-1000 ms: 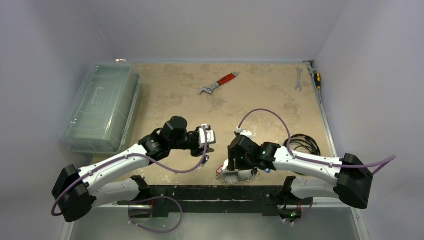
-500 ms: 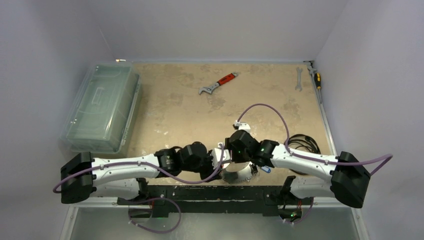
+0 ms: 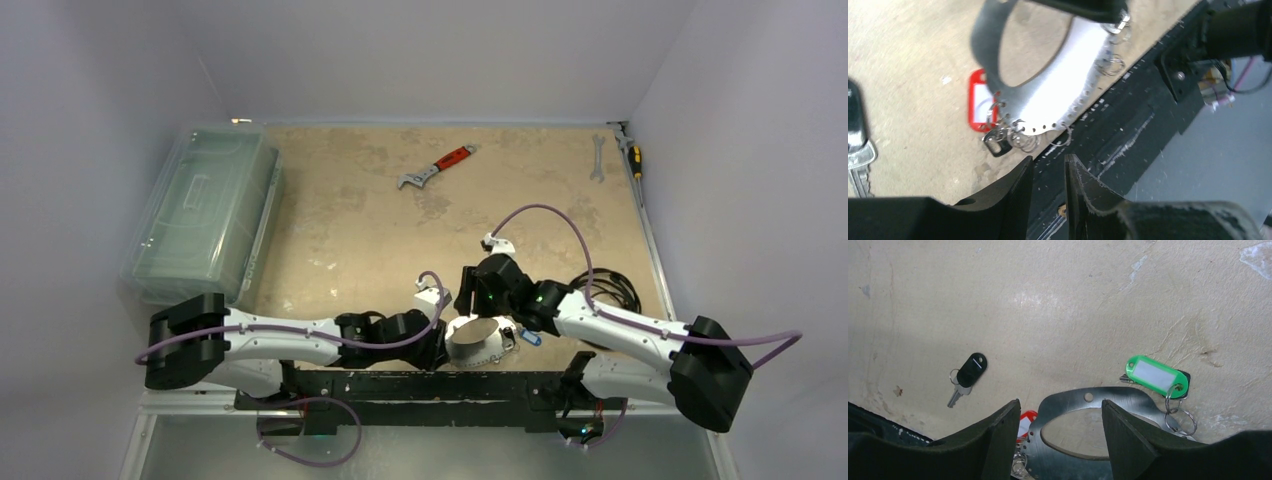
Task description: Put the keys on the keyring
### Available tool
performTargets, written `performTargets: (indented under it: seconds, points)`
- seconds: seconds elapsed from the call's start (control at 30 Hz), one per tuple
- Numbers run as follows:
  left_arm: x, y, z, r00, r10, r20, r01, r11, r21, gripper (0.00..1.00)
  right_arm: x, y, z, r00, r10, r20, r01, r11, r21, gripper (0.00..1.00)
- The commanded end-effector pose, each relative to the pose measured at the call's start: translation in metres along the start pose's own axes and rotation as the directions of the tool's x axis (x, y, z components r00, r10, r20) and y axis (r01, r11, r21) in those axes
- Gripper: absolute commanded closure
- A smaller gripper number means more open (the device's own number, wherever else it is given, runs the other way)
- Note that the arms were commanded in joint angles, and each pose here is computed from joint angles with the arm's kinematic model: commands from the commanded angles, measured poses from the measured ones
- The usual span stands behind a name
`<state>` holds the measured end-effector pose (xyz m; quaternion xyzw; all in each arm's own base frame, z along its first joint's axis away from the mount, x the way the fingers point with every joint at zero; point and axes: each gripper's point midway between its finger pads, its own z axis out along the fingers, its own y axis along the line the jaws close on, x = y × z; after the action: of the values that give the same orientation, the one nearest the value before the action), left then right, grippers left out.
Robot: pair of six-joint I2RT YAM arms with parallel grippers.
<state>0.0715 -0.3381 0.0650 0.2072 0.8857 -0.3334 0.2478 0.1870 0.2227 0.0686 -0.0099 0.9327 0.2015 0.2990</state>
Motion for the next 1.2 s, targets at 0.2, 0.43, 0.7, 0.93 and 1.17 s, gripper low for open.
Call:
performTargets:
  seconds: [0.2, 0.43, 0.7, 0.93, 1.17]
  points:
    - [-0.017, -0.004, 0.009, 0.982, 0.174, 0.072, -0.17, 0.984, -0.057, 0.68, 0.003, 0.004, -0.001, 1.0, -0.018, 0.014, 0.019, 0.998, -0.066, 0.36]
    - [-0.013, -0.001, 0.015, 0.896, 0.442, 0.035, -0.44, 0.897, -0.043, 0.63, 0.002, 0.0, -0.004, 0.999, -0.018, 0.032, 0.02, 0.998, -0.056, 0.36]
    - [-0.007, -0.003, 0.029, 0.859, 0.512, 0.006, -0.512, 0.859, -0.018, 0.63, 0.003, -0.003, -0.007, 0.999, -0.018, 0.037, 0.019, 0.999, -0.05, 0.36]
    - [-0.008, 0.001, 0.033, 0.852, 0.524, 0.009, -0.523, 0.851, -0.04, 0.68, 0.004, -0.004, -0.006, 0.999, -0.024, 0.032, 0.026, 0.998, -0.052, 0.36]
    - [-0.004, 0.007, 0.037, 0.845, 0.534, -0.012, -0.534, 0.844, -0.054, 0.75, 0.005, -0.005, -0.008, 0.999, -0.03, 0.031, 0.032, 0.998, -0.052, 0.36]
